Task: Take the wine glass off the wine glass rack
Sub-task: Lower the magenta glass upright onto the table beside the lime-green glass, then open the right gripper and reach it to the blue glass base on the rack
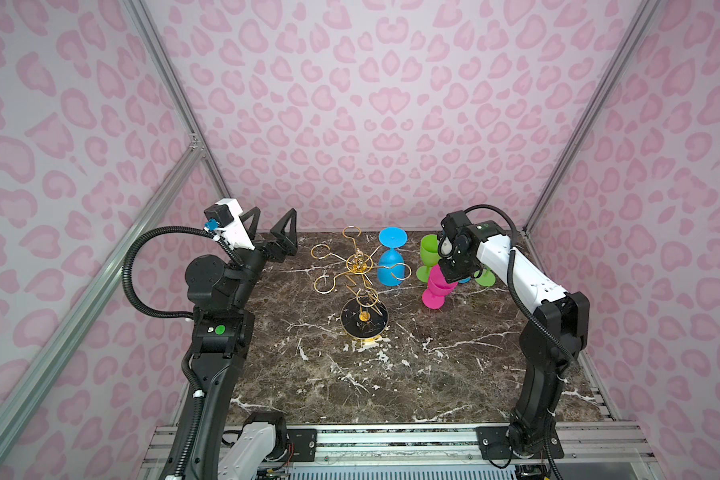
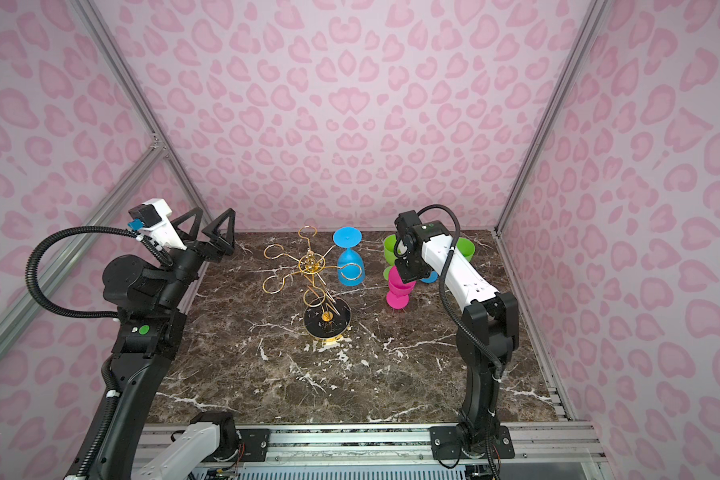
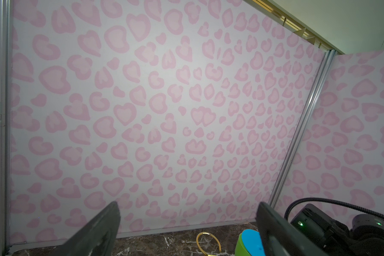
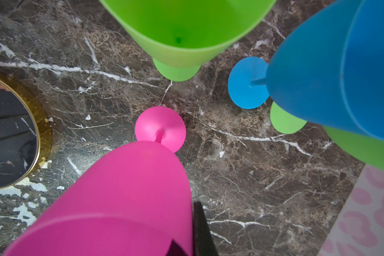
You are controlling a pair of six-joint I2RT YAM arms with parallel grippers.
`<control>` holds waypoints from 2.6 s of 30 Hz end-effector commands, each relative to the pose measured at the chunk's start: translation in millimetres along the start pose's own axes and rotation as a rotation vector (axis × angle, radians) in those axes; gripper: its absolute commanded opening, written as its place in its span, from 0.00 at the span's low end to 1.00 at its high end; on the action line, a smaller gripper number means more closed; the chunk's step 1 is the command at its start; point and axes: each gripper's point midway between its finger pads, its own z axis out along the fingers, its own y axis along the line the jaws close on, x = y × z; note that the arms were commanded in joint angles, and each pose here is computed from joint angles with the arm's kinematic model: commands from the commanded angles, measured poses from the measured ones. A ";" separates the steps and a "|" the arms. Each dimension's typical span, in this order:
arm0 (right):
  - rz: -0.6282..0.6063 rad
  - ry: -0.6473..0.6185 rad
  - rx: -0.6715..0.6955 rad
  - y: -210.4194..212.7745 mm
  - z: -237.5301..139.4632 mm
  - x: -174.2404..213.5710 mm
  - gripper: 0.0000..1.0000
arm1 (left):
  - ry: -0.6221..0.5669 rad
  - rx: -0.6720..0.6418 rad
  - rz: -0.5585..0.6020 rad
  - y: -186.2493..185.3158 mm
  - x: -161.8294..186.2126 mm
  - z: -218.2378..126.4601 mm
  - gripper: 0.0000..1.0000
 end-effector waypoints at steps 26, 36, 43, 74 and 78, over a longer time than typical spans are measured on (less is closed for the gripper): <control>0.060 -0.293 -0.194 12.1 -100.5 -31.7 0.22 | 0.005 0.013 0.006 -2.1 3.5 -3.5 0.97; 0.230 -0.677 -0.637 41.6 -185.7 -51.6 0.26 | 0.011 0.003 0.006 0.0 7.9 -5.7 0.97; 0.329 -0.734 -0.884 63.9 -193.7 -70.4 0.28 | 0.012 0.008 -0.007 -0.6 11.4 -7.6 0.97; 0.454 -0.673 -1.107 109.6 -150.6 -122.1 0.29 | 0.017 -0.014 0.024 3.5 15.7 -11.0 0.97; 0.449 -0.664 -1.126 115.5 -150.6 -122.2 0.28 | 0.018 -0.017 0.025 4.4 16.7 -11.0 0.97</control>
